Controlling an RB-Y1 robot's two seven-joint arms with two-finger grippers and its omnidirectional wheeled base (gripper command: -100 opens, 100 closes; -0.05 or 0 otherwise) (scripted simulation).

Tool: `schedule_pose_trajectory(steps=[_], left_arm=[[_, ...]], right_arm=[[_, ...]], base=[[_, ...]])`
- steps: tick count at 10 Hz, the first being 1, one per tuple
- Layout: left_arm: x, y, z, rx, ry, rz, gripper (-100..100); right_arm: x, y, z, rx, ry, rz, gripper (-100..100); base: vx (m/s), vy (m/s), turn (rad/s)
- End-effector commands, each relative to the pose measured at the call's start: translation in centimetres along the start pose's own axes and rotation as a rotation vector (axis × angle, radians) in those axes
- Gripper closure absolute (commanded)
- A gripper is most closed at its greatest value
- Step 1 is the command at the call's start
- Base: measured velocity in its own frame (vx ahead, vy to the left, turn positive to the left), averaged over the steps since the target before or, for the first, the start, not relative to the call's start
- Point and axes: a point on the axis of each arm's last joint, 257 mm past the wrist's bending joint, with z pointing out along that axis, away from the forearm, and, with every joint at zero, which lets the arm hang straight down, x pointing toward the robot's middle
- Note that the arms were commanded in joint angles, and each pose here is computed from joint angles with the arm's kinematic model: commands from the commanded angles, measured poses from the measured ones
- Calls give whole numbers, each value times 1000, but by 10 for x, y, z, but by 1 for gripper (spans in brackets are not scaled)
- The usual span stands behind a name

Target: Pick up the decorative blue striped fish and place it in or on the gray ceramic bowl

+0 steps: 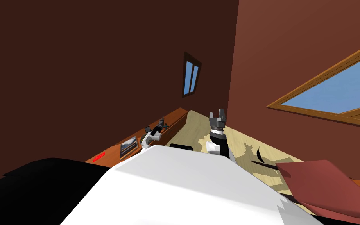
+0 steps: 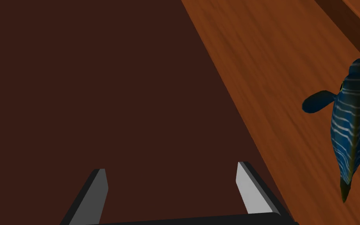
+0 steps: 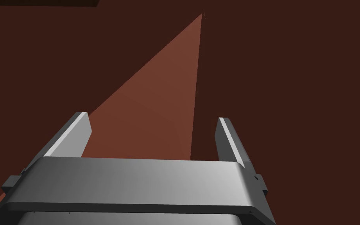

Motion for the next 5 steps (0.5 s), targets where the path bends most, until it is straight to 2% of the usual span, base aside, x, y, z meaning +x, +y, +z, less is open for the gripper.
schedule_pose_trajectory(steps=[1, 2, 4, 5], left_arm=[[-2, 28, 3, -80, -8, -13, -100], [-2, 32, 3, -95, -9, -13, -100], [-6, 63, 6, -189, -19, -34, -100], [-6, 67, 5, -203, -20, -34, -100]], right_arm=[[0, 0, 0, 0, 0, 0, 0], [0, 0, 0, 0, 0, 0, 0], [0, 0, 0, 0, 0, 0, 0], [0, 0, 0, 0, 0, 0, 0]], base=[[14, -12, 24], [10, -7, 7], [9, -3, 6], [9, 0, -1]])
